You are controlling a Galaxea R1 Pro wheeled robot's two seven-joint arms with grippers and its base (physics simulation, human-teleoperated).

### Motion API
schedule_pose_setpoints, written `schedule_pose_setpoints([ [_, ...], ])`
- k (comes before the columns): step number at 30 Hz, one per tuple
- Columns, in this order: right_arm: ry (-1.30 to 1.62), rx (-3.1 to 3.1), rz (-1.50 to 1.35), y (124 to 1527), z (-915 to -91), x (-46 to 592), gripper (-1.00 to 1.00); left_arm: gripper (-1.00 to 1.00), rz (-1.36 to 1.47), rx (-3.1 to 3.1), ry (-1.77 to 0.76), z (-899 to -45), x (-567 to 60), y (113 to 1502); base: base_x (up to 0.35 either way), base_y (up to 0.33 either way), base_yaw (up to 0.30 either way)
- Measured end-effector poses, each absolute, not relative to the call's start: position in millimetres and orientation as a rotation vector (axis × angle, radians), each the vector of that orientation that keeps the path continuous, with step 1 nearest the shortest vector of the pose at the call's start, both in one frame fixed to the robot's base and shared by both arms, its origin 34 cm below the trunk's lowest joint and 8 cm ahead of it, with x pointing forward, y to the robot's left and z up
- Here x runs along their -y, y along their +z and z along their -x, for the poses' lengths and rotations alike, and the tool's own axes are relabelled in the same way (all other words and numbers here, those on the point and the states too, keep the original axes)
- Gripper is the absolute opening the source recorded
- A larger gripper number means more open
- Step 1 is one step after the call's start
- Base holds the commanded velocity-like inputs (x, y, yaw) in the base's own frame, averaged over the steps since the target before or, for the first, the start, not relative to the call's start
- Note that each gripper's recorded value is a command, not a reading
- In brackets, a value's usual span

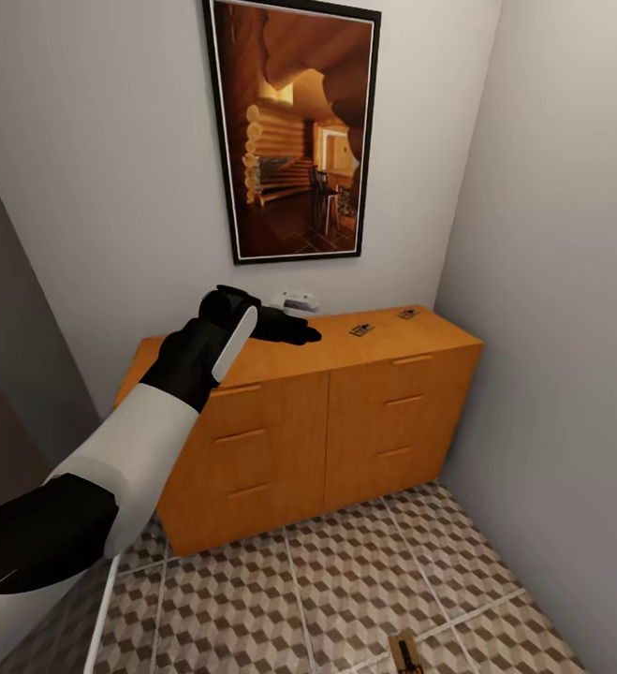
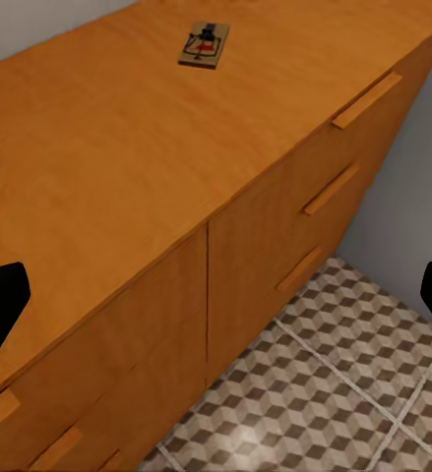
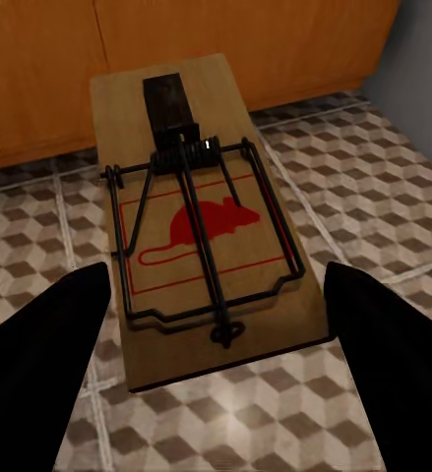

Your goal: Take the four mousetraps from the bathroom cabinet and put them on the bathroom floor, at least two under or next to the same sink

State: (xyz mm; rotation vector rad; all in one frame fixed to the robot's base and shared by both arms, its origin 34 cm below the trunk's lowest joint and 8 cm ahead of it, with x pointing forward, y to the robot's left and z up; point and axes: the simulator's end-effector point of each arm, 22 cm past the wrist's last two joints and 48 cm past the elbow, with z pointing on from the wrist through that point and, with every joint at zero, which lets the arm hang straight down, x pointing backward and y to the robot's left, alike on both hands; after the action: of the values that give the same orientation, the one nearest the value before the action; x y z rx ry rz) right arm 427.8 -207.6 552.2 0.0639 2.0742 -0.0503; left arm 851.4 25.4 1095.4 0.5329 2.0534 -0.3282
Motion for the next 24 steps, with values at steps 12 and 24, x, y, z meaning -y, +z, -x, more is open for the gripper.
schedule_pose_setpoints([
  [12, -0.055, -2.069, -0.066, 553, -428, 210, -1.0, 1.0, -0.536, -2.054, -0.326, -851, -25, 1095, 0.321, 0.0, 0.0],
  [24, -0.062, -2.069, -0.077, 553, -428, 212, -1.0, 1.0, -0.553, -2.073, -0.309, -850, -23, 1085, 0.169, 0.0, -0.06],
])
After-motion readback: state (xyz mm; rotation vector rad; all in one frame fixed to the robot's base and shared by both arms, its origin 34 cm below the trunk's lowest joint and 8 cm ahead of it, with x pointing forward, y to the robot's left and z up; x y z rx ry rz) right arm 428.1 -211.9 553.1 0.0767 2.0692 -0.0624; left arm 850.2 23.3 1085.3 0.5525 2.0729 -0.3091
